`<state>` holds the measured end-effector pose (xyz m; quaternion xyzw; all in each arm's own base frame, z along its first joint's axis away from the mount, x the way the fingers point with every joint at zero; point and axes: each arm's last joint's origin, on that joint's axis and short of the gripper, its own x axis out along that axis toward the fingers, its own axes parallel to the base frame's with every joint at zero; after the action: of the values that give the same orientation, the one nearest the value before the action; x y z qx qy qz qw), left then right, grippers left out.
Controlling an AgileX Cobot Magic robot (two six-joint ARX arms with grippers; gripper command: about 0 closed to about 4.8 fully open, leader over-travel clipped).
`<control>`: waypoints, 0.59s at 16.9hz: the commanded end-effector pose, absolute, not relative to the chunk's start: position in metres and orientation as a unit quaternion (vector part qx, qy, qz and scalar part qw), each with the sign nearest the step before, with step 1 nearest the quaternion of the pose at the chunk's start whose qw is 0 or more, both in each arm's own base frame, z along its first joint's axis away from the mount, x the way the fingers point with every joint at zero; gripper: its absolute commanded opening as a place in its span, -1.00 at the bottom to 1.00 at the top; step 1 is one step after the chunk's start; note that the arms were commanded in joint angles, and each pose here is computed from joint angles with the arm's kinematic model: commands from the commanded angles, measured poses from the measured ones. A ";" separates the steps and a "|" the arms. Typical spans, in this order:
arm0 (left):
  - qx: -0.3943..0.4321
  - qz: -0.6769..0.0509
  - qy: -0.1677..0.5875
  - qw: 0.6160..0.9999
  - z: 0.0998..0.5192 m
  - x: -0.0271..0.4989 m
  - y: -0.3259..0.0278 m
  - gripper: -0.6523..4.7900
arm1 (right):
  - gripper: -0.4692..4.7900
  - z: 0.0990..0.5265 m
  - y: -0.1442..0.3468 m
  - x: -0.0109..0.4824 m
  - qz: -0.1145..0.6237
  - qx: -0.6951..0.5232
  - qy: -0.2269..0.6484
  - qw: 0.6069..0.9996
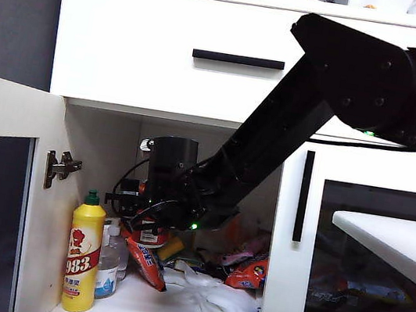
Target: Open the left door of the white cabinet, pick up a can of beverage from the table on the right, place it inside the cabinet, and finally close the cabinet door.
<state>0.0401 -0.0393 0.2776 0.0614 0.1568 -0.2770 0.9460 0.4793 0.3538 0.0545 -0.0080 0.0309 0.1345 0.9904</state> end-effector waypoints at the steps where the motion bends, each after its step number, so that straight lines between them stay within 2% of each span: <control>1: 0.057 -0.276 0.154 0.947 0.279 0.040 -0.039 1.00 | -0.34 0.072 0.356 0.480 0.133 0.017 -0.005 0.991; 2: 0.057 -0.276 0.154 0.947 0.279 0.040 -0.039 1.00 | -0.34 0.072 0.356 0.480 0.133 0.017 -0.005 0.991; 3: 0.057 -0.276 0.154 0.947 0.279 0.040 -0.039 1.00 | -0.19 0.072 0.356 0.480 0.133 0.017 -0.005 0.991; 6: 0.057 -0.276 0.154 0.947 0.279 0.040 -0.039 1.00 | 0.99 0.072 0.355 0.480 0.102 0.034 -0.004 0.994; 10: 0.057 -0.276 0.154 0.947 0.279 0.040 -0.039 1.00 | 0.99 0.072 0.355 0.480 0.108 0.034 -0.004 0.994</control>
<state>0.0401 -0.0392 0.2777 0.0613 0.1566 -0.2769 0.9461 0.4807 0.3534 0.0661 0.0268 0.0069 0.1047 0.9941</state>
